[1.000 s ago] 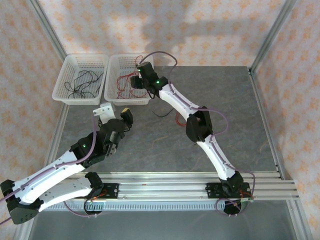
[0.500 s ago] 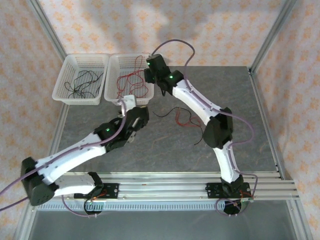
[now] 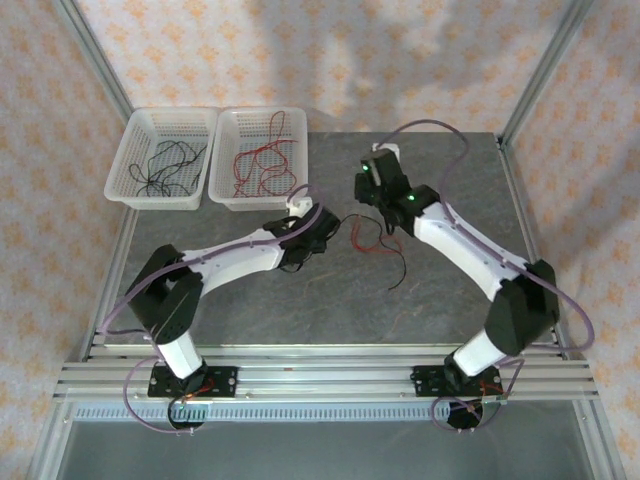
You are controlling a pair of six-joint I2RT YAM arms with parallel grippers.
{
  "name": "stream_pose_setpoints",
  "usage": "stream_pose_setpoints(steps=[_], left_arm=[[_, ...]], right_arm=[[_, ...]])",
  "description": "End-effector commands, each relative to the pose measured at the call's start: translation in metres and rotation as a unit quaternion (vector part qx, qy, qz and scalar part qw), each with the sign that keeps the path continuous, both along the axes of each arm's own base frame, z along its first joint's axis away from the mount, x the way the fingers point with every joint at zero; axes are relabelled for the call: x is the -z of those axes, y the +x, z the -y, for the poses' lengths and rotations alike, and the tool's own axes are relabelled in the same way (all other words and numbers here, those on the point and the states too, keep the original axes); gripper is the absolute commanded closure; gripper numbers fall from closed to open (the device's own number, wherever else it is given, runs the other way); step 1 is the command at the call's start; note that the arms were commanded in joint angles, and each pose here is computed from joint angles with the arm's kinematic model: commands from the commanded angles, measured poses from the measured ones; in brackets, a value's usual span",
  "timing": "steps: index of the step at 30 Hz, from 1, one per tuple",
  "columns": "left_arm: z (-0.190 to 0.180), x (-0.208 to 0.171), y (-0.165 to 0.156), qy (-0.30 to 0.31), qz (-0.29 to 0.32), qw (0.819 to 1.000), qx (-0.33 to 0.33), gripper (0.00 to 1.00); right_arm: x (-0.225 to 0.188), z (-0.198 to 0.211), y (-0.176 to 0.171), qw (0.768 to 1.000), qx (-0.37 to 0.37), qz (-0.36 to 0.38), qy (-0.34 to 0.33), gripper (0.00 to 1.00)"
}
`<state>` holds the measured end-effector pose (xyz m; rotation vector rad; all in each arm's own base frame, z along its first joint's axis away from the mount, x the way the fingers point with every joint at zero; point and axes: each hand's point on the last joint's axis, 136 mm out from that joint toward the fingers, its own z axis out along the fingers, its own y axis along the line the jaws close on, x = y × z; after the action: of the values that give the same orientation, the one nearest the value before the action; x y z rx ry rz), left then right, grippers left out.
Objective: Untangle the cables
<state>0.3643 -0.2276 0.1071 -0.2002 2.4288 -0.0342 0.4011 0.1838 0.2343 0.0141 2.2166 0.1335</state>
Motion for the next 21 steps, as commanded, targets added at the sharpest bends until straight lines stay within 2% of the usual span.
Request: stream_pose_setpoints(steps=[1, 6, 11, 21], left_arm=[[0.018, -0.005, 0.028, -0.032, 0.021, 0.999, -0.009, 0.37], [0.001, 0.034, 0.042, 0.001, -0.005, 0.998, -0.056, 0.37], [-0.007, 0.051, 0.052, 0.007, -0.004, 0.997, -0.080, 0.36], [0.010, 0.060, 0.080, -0.050, 0.045, 0.994, -0.082, 0.38]], right_arm=[[-0.001, 0.015, -0.012, 0.999, 0.022, 0.015, 0.025, 0.48], [0.012, 0.038, -0.035, 0.999, 0.040, 0.009, 0.025, 0.49], [0.019, 0.051, -0.052, 0.999, 0.046, 0.009, 0.027, 0.49], [0.031, 0.054, -0.066, 0.999, 0.038, -0.003, 0.034, 0.49]])
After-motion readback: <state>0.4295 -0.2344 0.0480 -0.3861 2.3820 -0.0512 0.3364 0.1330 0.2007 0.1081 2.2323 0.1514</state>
